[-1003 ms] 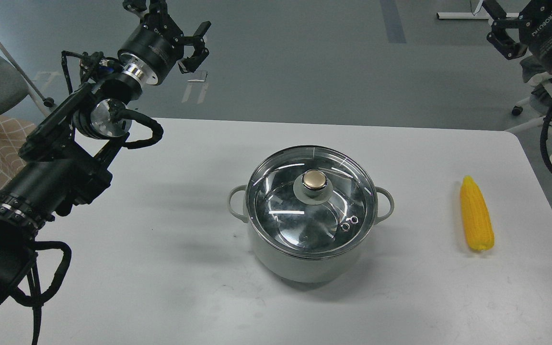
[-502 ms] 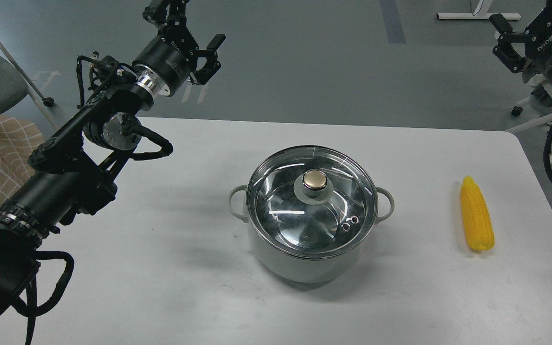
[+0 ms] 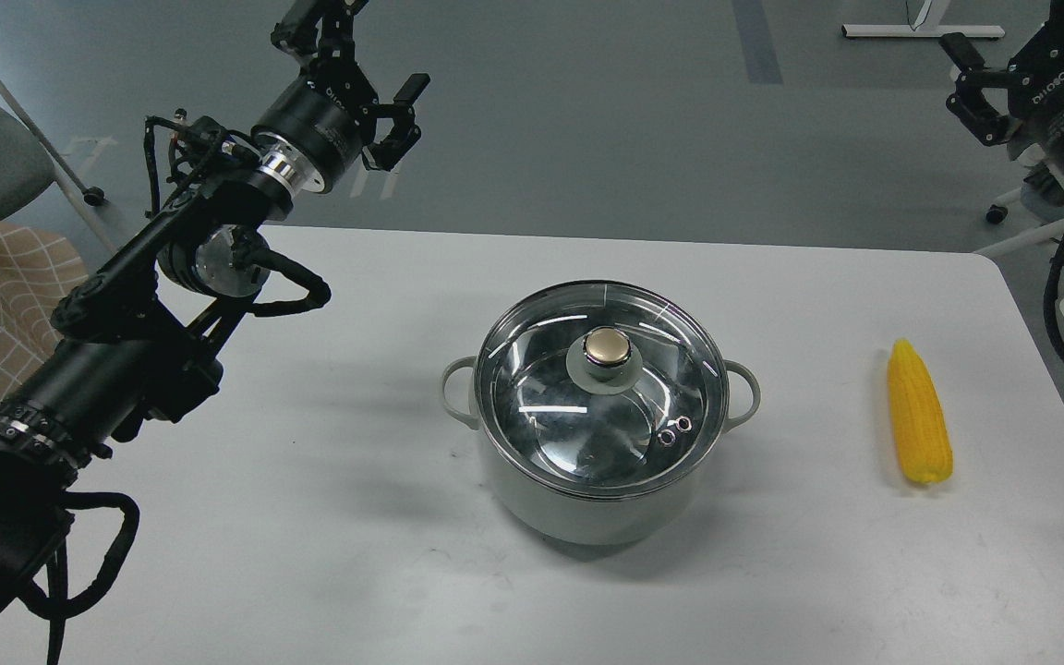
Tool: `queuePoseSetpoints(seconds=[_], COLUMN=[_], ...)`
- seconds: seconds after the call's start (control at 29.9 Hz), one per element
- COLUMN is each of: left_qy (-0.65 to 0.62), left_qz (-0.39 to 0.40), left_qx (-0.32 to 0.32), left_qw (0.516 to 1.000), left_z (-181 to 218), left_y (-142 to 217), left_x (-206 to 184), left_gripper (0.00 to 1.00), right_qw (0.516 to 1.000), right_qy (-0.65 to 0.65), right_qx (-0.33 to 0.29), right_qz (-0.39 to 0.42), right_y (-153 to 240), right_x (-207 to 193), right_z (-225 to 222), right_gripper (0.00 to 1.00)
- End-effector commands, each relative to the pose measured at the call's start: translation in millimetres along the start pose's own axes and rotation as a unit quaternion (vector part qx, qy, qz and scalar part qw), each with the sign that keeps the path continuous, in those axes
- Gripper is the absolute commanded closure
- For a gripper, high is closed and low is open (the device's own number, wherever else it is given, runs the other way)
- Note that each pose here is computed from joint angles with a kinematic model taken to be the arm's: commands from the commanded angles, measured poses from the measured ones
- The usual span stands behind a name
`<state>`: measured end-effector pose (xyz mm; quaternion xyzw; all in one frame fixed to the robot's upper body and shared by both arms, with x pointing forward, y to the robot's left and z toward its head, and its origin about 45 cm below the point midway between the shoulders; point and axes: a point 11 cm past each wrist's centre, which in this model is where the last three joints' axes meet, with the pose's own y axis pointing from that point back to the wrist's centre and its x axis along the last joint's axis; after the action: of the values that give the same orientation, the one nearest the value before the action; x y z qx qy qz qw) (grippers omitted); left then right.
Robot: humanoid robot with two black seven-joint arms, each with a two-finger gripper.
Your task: Open pot and put corn in
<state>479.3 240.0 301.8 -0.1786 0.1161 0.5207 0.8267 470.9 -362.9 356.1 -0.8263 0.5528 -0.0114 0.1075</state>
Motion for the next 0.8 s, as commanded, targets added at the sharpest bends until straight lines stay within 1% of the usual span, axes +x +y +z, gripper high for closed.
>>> queuePoseSetpoints(seconds=[0.0, 0.5, 0.7, 0.77], left_qy=[-0.001, -0.019, -0.024, -0.043], left_qz=[0.003, -0.010, -0.021, -0.034], left_qx=[0.001, 0.000, -0.003, -0.007], left_qw=[1.000, 1.000, 0.999, 0.998], left_z=[0, 4, 7, 13], left_y=[0, 0, -2, -4], left_x=[0, -5, -12, -18], left_gripper=[0.02, 0.02, 0.02, 0.02], right_qw=[1.000, 1.000, 1.000, 1.000], right_qy=[-0.002, -0.001, -0.001, -0.001], right_qx=[0.001, 0.004, 0.007, 0.007], right_qz=[0.000, 0.002, 0.004, 0.004], right_y=[-1, 0, 0, 0], right_x=[-1, 1, 3, 3], right_z=[0, -2, -4, -5], right_gripper=[0.00, 0.00, 0.00, 0.00])
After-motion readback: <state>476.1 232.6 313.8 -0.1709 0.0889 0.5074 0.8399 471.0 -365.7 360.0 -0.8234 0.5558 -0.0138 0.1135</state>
